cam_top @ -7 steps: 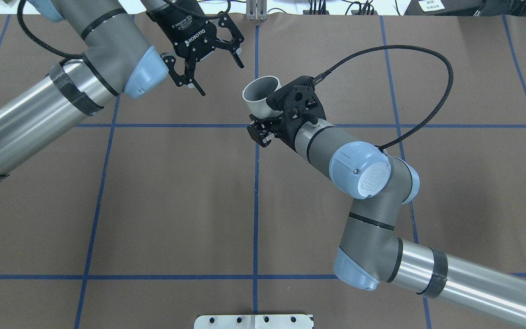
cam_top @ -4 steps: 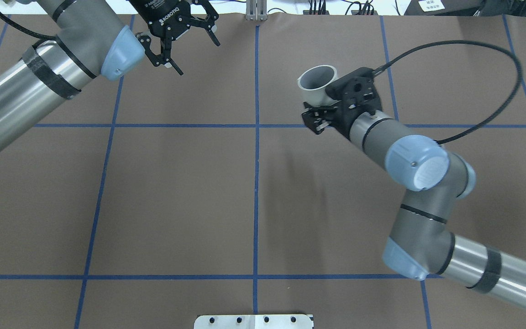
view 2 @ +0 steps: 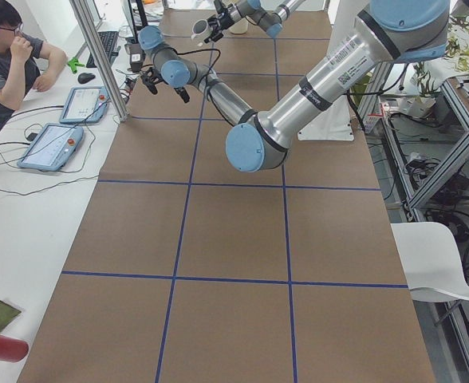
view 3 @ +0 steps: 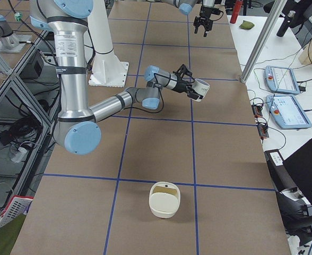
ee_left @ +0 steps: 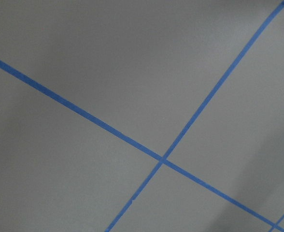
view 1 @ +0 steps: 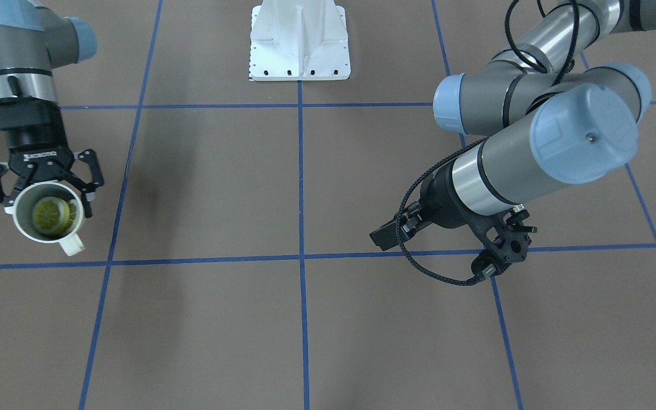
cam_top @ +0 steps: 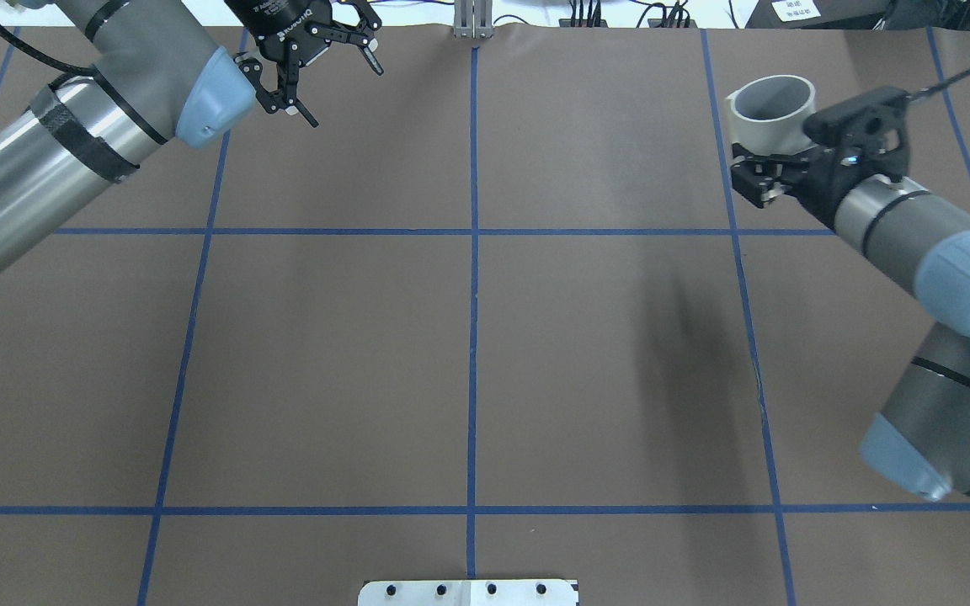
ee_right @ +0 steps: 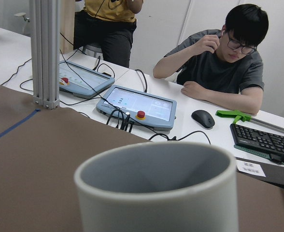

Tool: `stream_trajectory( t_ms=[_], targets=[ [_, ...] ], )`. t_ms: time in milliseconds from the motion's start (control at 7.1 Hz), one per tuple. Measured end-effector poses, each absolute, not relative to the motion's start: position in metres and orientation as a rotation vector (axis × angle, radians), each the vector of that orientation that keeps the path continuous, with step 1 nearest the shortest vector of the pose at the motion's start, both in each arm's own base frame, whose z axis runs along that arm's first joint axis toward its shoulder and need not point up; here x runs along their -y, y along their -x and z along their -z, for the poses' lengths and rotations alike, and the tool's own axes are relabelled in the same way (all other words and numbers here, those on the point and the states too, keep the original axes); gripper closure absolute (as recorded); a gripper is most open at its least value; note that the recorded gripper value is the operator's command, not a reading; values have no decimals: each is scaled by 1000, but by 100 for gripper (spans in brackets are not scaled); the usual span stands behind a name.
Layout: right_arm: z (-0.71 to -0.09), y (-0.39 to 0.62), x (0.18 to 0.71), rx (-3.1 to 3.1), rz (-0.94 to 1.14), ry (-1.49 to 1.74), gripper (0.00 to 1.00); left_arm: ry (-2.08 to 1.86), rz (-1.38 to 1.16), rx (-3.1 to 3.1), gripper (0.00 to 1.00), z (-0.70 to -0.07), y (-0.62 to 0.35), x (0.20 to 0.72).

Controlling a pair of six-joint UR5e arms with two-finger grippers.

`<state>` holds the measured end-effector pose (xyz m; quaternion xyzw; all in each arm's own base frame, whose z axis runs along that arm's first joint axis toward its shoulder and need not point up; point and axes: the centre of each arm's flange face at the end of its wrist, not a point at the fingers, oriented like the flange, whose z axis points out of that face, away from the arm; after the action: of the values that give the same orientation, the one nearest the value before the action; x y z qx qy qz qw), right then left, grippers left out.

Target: Left arm hands cup to right arm to dump lemon

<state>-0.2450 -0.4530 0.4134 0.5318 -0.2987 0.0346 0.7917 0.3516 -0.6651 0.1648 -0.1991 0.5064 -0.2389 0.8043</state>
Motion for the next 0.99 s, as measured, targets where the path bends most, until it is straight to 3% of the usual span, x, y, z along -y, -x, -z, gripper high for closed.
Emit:
stream_trajectory(
  t_ms=[422, 986],
  targets=[
    [-502, 157, 386, 703, -125, -1183, 100, 402, 530, -1066, 0, -174, -354, 666],
    [-658, 50, 344, 931, -314, -1080, 100, 389, 529, -1064, 0, -171, -357, 665]
  ],
)
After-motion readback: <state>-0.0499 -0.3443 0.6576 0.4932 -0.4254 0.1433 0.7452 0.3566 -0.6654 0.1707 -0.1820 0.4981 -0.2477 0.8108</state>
